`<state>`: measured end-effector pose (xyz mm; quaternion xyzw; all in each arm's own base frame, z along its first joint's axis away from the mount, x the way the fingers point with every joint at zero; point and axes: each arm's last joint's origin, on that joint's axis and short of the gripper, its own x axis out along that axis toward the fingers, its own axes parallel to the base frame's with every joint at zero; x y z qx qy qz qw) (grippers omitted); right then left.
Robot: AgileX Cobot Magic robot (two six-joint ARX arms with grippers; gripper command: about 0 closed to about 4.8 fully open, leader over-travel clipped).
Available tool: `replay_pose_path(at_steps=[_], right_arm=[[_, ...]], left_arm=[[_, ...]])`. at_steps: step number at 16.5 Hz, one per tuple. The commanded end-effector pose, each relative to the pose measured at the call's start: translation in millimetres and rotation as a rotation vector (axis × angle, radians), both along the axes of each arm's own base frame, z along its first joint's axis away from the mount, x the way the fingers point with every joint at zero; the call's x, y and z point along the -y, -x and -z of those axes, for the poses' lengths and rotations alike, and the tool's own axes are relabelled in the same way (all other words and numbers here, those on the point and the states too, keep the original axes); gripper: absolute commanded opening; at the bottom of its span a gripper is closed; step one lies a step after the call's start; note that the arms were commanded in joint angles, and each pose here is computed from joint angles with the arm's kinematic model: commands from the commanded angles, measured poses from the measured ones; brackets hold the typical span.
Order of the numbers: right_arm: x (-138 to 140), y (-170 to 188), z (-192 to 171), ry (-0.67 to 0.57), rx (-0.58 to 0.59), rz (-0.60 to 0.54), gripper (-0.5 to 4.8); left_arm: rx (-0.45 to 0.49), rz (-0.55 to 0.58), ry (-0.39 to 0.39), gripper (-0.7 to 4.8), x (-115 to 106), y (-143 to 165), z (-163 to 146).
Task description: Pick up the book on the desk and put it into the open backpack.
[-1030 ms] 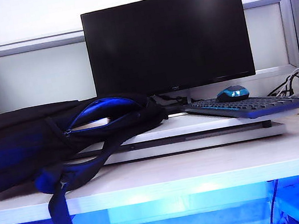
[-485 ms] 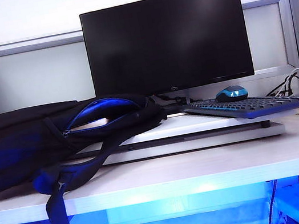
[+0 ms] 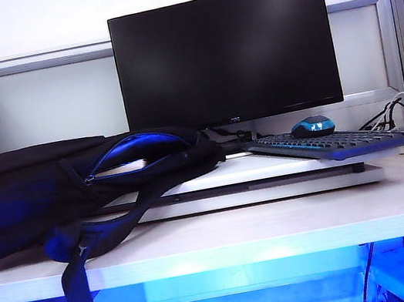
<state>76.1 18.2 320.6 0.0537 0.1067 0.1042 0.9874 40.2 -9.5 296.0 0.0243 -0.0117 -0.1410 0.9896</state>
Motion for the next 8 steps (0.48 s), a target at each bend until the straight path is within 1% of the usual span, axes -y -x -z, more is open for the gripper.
replay_pose_path(at_steps=[1, 2, 4, 7, 8], right_arm=[[1, -2, 26, 0.002, 0.011, 0.046, -0.09], [1, -2, 36, -0.005, 0.019, 0.064, -0.09], [3, 1, 62, -0.017, 0.071, 0.095, -0.09], [3, 1, 88, -0.027, 0.091, 0.099, -0.09], [2, -2, 101, -0.029, 0.102, 0.099, -0.09]], left_arm=[[0.002, -0.043, 0.052, -0.04, -2, 2, 18], [-0.032, -0.041, 0.046, -0.04, -1, 1, 22], [-0.044, -0.040, 0.044, -0.04, -1, -2, 27], [-0.055, -0.050, 0.042, -0.04, -1, -7, 34], [-0.071, -0.047, 0.041, -0.04, 0, -11, 41]])
